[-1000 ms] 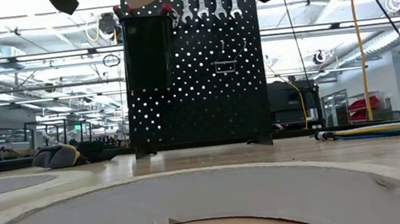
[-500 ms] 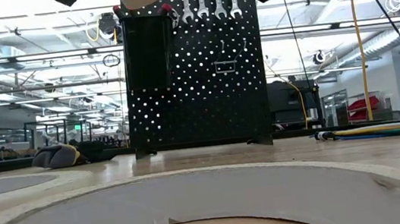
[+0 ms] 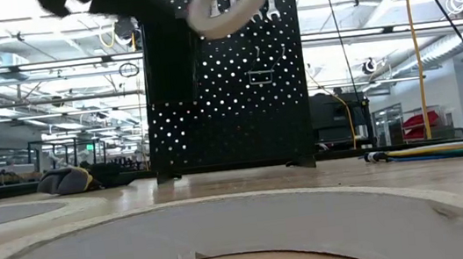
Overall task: Hang tools onto peg board
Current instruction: Hang the white masking tape on the peg board
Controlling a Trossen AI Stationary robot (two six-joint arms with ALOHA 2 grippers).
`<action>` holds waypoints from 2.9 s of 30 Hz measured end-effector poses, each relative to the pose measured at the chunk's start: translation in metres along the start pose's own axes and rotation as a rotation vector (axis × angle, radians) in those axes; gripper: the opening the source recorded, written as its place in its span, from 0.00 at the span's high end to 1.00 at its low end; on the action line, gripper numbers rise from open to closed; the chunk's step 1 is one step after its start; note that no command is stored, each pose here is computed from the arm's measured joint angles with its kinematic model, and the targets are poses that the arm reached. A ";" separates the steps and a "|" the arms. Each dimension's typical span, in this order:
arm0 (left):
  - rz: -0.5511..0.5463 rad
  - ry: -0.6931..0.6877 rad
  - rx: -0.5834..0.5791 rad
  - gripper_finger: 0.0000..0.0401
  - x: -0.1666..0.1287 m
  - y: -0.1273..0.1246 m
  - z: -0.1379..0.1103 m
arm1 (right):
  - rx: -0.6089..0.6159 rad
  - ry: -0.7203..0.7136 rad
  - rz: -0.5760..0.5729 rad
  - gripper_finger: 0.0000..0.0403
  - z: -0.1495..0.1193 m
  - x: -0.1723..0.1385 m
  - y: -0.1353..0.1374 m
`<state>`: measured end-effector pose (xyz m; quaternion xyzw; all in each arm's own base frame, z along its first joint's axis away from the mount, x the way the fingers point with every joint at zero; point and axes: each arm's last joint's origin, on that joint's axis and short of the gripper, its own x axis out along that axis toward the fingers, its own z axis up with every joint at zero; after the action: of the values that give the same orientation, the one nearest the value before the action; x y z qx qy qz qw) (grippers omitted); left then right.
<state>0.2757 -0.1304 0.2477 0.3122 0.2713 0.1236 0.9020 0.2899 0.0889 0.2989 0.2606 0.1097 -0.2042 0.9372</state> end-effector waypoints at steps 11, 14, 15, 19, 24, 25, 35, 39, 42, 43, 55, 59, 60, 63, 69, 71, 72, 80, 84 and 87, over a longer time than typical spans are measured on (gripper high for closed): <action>-0.075 0.148 -0.323 0.70 -0.019 0.002 -0.037 | -0.354 0.364 0.130 0.84 0.003 -0.047 -0.022; -0.085 0.070 -0.453 0.70 -0.032 0.014 -0.041 | -0.489 0.388 0.147 0.84 0.004 -0.049 -0.026; -0.086 0.042 -0.493 0.70 -0.035 0.018 -0.042 | -0.531 0.385 0.151 0.84 0.005 -0.048 -0.027; -0.083 -0.048 -0.601 0.70 -0.045 0.032 -0.051 | -0.658 0.368 0.138 0.84 0.013 -0.038 -0.037; -0.064 -0.068 -0.650 0.70 -0.043 0.036 -0.063 | -0.701 0.360 0.148 0.84 0.030 -0.022 -0.054; -0.064 -0.076 -0.658 0.70 -0.042 0.035 -0.064 | -0.699 0.353 0.150 0.84 0.034 -0.018 -0.057; -0.087 -0.105 -0.685 0.70 -0.040 0.031 -0.064 | -0.684 0.382 0.134 0.84 0.057 0.007 -0.096; -0.097 -0.105 -0.684 0.70 -0.040 0.031 -0.064 | -0.708 0.409 0.087 0.84 0.057 0.019 -0.108; -0.102 -0.105 -0.684 0.70 -0.040 0.031 -0.064 | -0.708 0.410 0.062 0.84 0.059 0.025 -0.114; -0.104 -0.105 -0.684 0.70 -0.040 0.031 -0.064 | -0.706 0.407 0.055 0.84 0.059 0.027 -0.116; -0.105 -0.112 -0.691 0.70 -0.040 0.031 -0.063 | -0.645 0.360 -0.072 0.84 0.072 0.032 -0.134; -0.105 -0.118 -0.696 0.70 -0.041 0.031 -0.062 | -0.597 0.355 -0.096 0.73 0.073 0.032 -0.137; -0.106 -0.122 -0.700 0.70 -0.041 0.032 -0.062 | -0.596 0.355 -0.104 0.68 0.073 0.032 -0.137; -0.106 -0.122 -0.700 0.70 -0.041 0.032 -0.062 | -0.591 0.338 -0.171 0.58 0.074 0.032 -0.139; -0.106 -0.122 -0.700 0.70 -0.041 0.032 -0.062 | -0.546 0.322 -0.230 0.51 0.075 0.032 -0.140; -0.109 -0.122 -0.700 0.70 -0.041 0.032 -0.062 | -0.529 0.321 -0.223 0.51 0.074 0.031 -0.138; -0.112 -0.123 -0.700 0.70 -0.041 0.031 -0.062 | -0.522 0.319 -0.217 0.52 0.073 0.031 -0.137; -0.131 -0.123 -0.699 0.70 -0.041 0.031 -0.061 | -0.521 0.245 -0.120 0.67 0.068 0.030 -0.111; -0.131 -0.123 -0.699 0.70 -0.041 0.031 -0.061 | -0.537 0.199 -0.074 0.83 0.065 0.029 -0.097; -0.131 -0.123 -0.699 0.70 -0.041 0.031 -0.061 | -0.568 0.185 -0.032 0.97 0.059 0.033 -0.088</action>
<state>0.2058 -0.0920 0.2437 -0.0263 0.1774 0.1317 0.9749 0.2868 -0.0216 0.2994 0.0039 0.2514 -0.1555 0.9553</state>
